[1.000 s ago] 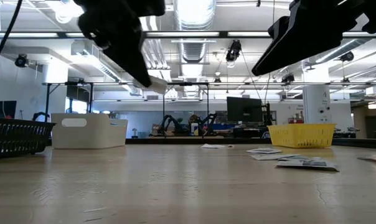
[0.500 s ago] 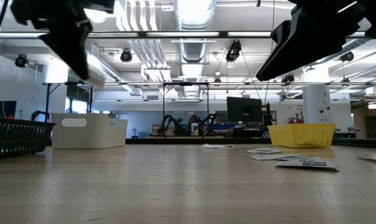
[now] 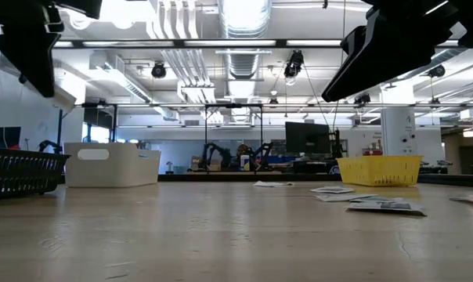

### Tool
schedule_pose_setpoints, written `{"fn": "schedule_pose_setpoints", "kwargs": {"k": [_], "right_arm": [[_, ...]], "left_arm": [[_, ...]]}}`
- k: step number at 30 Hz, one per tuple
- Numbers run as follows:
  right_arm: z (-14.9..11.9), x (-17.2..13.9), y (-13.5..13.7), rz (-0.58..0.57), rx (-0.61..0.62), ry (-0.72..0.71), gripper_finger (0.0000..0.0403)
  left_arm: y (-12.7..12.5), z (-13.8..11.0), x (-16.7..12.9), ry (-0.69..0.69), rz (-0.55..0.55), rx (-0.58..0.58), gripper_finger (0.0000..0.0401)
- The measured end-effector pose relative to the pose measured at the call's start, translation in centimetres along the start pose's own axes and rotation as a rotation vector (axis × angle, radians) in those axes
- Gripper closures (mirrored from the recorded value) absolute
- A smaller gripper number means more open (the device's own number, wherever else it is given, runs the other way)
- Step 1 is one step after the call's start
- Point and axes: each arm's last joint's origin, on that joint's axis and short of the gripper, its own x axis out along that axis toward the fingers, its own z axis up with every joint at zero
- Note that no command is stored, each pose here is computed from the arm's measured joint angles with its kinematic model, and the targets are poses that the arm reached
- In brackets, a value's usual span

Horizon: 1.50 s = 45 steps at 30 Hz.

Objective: Pick & Place First Aid Supplies
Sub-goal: Put the green bandage pack into the black bin

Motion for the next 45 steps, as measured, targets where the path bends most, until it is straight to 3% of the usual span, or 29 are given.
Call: {"fn": "schedule_pose_setpoints", "kwargs": {"k": [14, 22, 37, 45], "right_arm": [[-0.2, 0.1, 0.0, -0.001, -0.004, 0.006, 0.0319], [-0.5, 0.2, -0.1, -0.004, -0.009, 0.013, 0.0326], [-0.6, 0.2, -0.1, -0.004, -0.009, 0.013, 0.0308], [-0.6, 0.2, -0.1, -0.004, -0.009, 0.012, 0.0315]], "left_arm": [[-0.5, -4.1, 1.7, 0.091, 0.05, -0.119, 0.0401], [-0.2, -5.1, 3.5, 0.117, 0.097, -0.134, 0.0401], [-0.4, -6.5, 6.7, 0.113, 0.073, -0.146, 0.04], [-0.4, -6.5, 6.7, 0.113, 0.074, -0.144, 0.034]]}}
